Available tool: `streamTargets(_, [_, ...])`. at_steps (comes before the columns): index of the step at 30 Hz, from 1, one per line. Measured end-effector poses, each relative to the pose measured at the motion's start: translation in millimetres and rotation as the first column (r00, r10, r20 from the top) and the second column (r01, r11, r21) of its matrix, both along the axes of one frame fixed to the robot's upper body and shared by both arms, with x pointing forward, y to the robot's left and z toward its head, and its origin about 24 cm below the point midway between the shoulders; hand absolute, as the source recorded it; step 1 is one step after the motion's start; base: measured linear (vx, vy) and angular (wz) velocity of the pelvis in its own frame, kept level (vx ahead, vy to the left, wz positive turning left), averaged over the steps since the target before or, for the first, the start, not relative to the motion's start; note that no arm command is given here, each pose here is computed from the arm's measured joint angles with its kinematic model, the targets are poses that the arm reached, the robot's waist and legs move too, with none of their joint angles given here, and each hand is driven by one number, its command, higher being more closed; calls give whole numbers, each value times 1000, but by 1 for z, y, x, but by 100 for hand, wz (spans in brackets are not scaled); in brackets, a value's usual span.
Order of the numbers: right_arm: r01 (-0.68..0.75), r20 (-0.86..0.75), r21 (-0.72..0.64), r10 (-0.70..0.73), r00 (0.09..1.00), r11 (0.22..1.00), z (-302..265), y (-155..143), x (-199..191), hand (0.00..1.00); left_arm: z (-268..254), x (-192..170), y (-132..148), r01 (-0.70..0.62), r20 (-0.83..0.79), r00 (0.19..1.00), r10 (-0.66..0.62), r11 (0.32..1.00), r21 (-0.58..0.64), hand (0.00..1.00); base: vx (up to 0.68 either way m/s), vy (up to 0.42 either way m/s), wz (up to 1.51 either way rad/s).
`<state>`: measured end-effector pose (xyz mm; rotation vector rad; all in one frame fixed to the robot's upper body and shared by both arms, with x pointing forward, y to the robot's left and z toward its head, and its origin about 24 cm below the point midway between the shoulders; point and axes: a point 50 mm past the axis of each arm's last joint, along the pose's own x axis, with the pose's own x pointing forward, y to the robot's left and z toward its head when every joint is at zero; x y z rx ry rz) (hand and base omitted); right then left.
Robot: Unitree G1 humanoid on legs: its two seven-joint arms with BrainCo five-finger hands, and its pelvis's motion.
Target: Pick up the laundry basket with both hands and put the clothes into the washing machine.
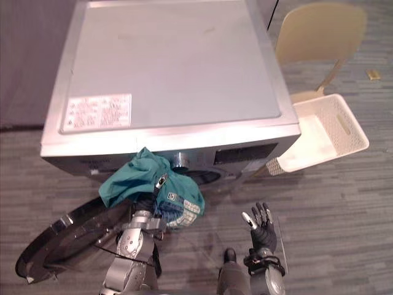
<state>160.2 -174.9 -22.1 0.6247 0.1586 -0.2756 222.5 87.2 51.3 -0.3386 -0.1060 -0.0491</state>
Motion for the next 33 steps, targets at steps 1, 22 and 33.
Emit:
streamTargets(1, [-15, 24, 4, 15, 1000, 1000, 4, 4, 7, 0, 0, 7, -3, 9, -2, 1000, -9, 1000, 9, 100, -116, 47, 12])
streamTargets(22, [160, 322, 117, -189, 928, 980, 73, -4, 61, 0, 100, 155, 16, -254, 86, 966, 246, 960, 116, 100, -134, -24, -11])
streamTargets(33, [148, 323, 165, -195, 926, 975, 68, 3, 56, 0, 292, 165, 100, -367, 420, 811, 408, 913, -178, 100, -20, 69, -29])
